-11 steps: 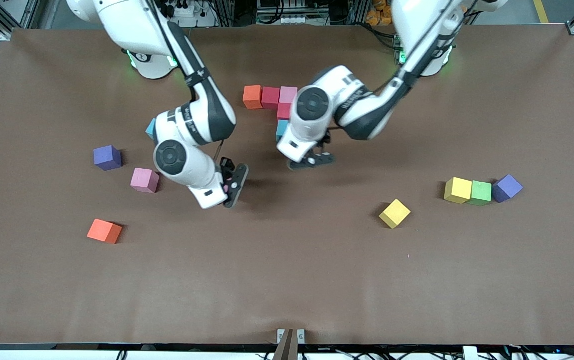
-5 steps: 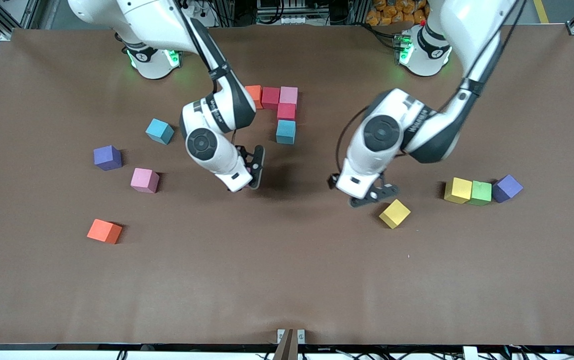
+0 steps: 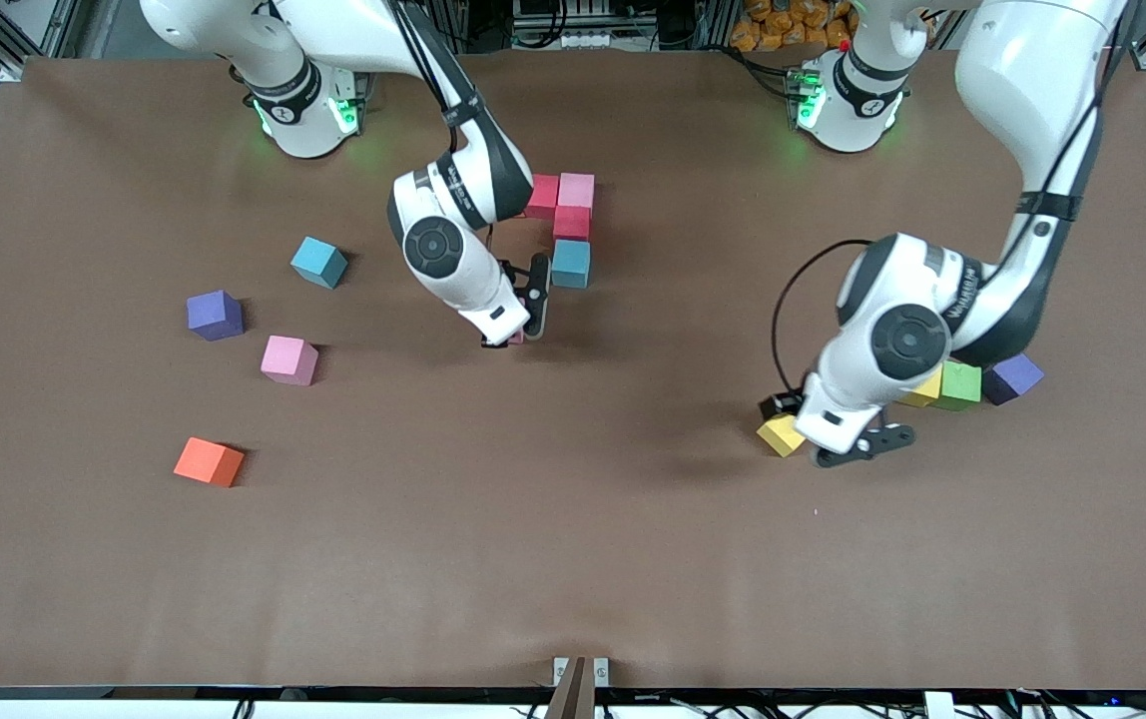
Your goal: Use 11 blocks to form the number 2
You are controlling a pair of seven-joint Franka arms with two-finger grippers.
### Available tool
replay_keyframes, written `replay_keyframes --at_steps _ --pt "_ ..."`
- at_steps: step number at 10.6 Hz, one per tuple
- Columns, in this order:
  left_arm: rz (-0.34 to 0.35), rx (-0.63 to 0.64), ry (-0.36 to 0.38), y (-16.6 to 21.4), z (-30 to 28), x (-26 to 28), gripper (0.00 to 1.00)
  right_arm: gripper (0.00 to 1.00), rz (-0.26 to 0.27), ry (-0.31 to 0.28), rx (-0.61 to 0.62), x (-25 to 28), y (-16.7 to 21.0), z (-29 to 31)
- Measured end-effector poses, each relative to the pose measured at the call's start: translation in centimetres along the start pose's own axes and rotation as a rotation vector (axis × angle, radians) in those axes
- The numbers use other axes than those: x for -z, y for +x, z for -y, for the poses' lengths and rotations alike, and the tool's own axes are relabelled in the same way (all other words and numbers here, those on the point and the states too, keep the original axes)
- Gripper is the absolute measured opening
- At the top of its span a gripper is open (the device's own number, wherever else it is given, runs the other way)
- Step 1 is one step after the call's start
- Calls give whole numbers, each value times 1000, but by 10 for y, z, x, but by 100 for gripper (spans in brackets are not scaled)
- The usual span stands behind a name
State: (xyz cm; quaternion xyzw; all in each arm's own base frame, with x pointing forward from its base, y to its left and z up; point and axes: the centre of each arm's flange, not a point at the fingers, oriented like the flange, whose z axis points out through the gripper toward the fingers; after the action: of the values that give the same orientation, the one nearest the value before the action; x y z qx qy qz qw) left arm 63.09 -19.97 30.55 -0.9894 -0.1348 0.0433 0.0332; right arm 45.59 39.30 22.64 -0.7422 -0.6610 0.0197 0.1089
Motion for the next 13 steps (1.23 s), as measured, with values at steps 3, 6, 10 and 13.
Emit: replay_keyframes --at_steps 3,6,10,13 --pt "1 26 15 11 12 -8 100 59 -12 11 19 -1 4 24" --pt "17 24 23 11 9 -21 100 59 -28 5 41 -20 18 57" --pt "20 25 24 11 1 -27 100 59 -14 -3 42 -34 11 70" --pt "30 28 16 11 -4 -31 100 59 -30 0 44 -36 6 77"
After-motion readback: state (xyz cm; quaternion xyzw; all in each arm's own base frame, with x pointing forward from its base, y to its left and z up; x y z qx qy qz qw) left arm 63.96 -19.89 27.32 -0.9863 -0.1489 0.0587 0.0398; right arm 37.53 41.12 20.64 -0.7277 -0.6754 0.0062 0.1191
